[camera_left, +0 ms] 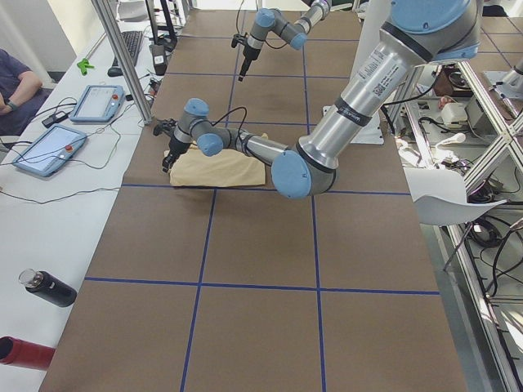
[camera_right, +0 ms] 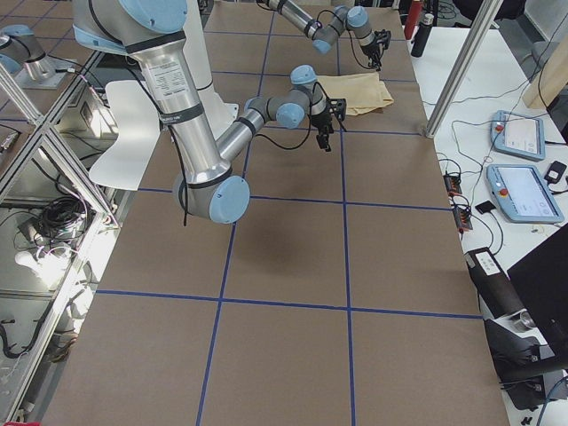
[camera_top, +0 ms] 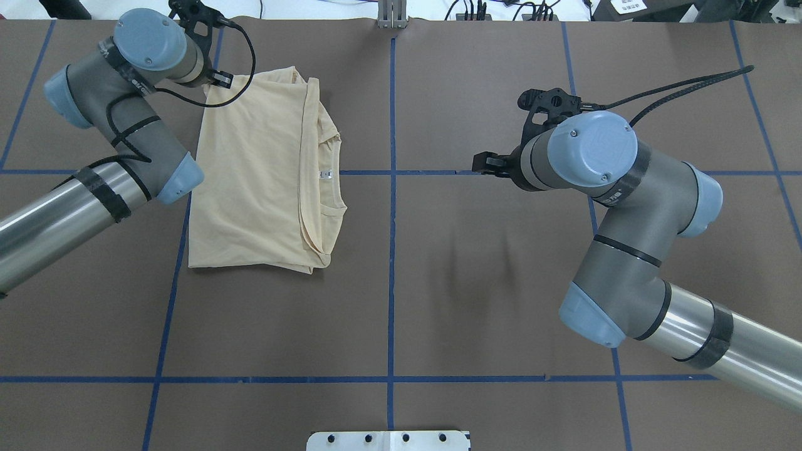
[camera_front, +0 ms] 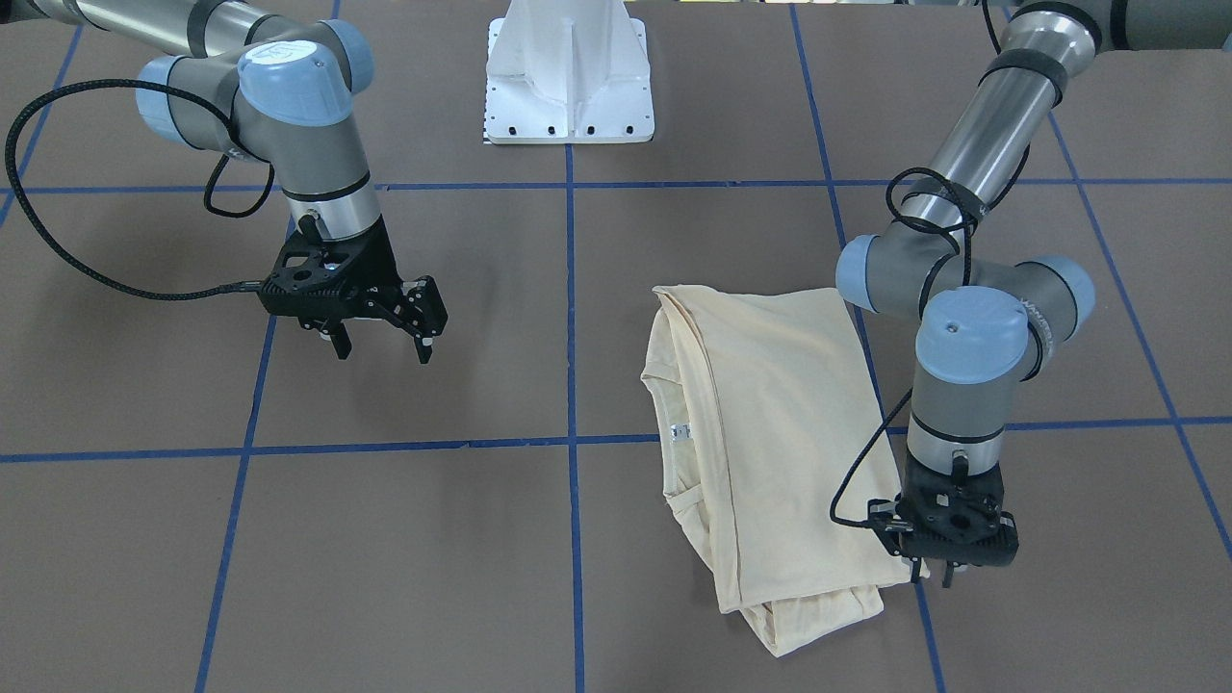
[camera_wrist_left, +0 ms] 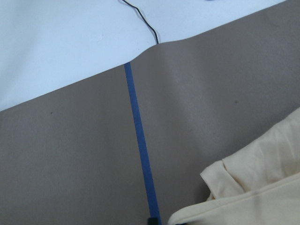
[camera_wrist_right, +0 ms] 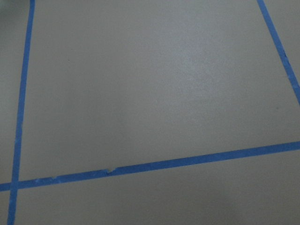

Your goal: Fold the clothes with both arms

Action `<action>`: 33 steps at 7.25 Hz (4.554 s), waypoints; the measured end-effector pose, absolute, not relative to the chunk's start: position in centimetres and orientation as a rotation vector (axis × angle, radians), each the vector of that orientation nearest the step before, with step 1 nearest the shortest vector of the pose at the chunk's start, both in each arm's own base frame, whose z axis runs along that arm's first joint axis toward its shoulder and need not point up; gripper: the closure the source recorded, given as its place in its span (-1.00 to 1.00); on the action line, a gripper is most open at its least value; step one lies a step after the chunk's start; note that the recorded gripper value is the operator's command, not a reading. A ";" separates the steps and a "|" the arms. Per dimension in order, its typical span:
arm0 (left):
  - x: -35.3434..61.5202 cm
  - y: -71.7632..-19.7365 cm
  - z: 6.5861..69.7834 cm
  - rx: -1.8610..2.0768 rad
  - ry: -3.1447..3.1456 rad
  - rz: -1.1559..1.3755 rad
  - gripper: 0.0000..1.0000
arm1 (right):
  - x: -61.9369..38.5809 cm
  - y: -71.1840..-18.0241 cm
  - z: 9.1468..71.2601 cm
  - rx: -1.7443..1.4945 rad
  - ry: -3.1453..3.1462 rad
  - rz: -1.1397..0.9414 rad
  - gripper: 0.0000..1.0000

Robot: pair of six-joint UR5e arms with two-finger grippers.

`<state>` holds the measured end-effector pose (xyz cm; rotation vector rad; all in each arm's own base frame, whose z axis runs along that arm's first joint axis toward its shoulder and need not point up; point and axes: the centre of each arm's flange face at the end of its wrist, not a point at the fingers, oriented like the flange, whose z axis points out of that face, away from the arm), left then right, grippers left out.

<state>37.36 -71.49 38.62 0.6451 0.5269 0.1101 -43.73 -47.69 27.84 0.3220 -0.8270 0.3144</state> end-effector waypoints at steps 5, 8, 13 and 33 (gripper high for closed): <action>32.1 -66.5 38.6 0.680 0.661 0.191 -1.00 | -62.0 -49.2 14.6 0.177 -0.890 0.603 -0.15; 31.7 -66.0 39.2 0.675 0.661 0.185 -1.00 | -68.7 -46.9 11.3 0.167 -0.868 0.653 -0.10; 31.6 -65.8 39.7 0.669 0.658 0.184 -1.00 | -72.2 -46.4 13.4 0.197 -0.812 0.645 -0.03; 31.7 -65.7 39.6 0.671 0.662 0.185 -1.00 | -54.9 -31.8 26.8 0.284 -0.834 0.435 -1.00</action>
